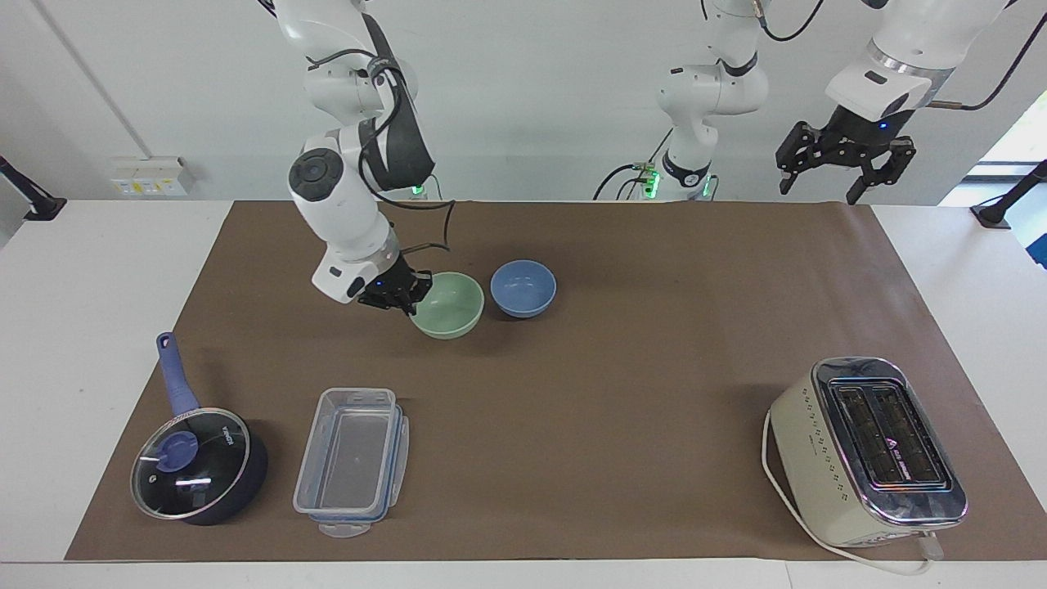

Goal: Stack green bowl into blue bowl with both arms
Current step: 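Grasp the green bowl rim with the right gripper and carry it over the blue bowl, then lower the green bowl into the blue bowl with the right gripper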

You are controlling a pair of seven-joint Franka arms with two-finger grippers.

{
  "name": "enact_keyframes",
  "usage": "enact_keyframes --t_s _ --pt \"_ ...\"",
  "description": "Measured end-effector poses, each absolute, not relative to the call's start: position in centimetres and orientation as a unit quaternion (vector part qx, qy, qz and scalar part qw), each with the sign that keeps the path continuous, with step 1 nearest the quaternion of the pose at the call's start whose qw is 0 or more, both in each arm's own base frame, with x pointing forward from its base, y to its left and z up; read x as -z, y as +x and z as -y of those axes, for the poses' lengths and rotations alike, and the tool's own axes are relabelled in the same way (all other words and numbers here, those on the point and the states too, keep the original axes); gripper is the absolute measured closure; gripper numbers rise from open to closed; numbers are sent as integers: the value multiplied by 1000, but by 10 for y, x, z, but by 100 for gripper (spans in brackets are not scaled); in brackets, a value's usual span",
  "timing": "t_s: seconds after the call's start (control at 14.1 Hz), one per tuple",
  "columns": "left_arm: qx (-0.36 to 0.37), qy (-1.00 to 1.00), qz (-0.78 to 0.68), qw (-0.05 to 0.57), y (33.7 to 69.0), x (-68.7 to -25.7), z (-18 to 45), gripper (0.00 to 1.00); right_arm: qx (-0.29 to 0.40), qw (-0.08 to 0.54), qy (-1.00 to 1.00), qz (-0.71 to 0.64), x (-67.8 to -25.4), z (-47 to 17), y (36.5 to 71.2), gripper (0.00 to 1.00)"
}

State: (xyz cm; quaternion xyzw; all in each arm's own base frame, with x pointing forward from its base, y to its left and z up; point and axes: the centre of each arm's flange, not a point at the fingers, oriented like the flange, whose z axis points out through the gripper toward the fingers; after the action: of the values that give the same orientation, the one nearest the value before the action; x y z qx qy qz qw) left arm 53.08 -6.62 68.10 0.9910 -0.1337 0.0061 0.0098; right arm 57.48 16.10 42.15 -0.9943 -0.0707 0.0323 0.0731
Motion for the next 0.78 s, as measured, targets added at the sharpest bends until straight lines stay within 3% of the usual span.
enact_keyframes --t_s 0.78 --pt "-6 991 132 9 531 -681 64 0 -40 81 -993 75 -427 -275 522 96"
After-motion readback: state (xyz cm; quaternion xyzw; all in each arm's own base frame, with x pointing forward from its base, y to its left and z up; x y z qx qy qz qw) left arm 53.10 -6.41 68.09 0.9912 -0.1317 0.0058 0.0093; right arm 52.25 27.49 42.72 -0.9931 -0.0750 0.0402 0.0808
